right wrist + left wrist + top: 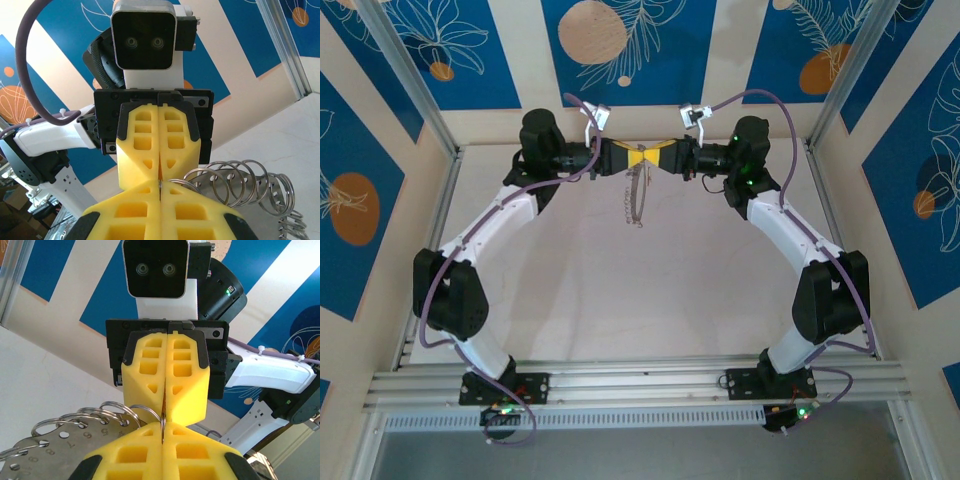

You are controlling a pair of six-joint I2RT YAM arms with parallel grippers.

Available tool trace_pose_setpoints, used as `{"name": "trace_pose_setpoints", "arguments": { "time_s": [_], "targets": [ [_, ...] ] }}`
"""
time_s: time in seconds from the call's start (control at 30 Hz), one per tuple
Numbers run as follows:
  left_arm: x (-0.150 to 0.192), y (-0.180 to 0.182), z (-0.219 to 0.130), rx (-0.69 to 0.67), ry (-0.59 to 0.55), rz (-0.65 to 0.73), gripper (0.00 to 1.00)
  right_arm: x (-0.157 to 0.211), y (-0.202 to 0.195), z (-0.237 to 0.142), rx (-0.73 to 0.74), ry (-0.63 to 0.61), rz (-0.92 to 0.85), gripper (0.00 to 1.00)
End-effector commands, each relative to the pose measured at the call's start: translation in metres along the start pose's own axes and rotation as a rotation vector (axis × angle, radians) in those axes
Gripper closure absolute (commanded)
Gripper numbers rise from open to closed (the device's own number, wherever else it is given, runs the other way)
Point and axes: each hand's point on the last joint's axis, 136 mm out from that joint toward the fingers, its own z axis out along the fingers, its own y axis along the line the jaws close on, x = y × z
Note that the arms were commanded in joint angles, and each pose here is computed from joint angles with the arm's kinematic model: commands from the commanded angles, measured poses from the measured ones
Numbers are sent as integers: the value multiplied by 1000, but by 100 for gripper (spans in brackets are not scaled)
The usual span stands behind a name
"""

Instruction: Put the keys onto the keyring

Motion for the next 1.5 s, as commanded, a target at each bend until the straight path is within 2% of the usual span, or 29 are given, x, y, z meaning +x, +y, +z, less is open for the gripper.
{"name": "trace_pose_setpoints", "arguments": {
  "time_s": [0.0, 0.03, 0.1, 0.17, 0.33, 0.5, 0.73, 1.0, 1.47],
  "targets": [
    [-15, -20, 4, 41, -25, 88, 100, -13, 10, -3, 4, -27, -42, 81],
    [-16, -18, 4, 31, -35, 90, 100, -15, 10, -8, 15, -40, -45, 72],
    [-19, -18, 3, 15, -54, 99, 100, -18, 12, -16, 41, -62, -51, 62],
    [-23, -17, 2, -3, -77, 106, 100, -19, 12, -24, 73, -88, -54, 58],
    [-34, -18, 0, -31, -132, 112, 100, -8, 6, -37, 161, -147, -31, 58],
    [-39, -23, -1, -16, -155, 111, 100, 13, -16, -46, 330, -205, -28, 57],
    [-42, -30, 0, 8, -160, 110, 100, 32, -18, -32, 425, -180, -106, 55],
    [-40, -32, 2, 19, -148, 105, 100, 23, -11, -13, 466, -169, -204, 55],
    [-38, -37, 6, 41, -133, 106, 100, 3, -14, -9, 544, -202, -297, 55]
  ]
}}
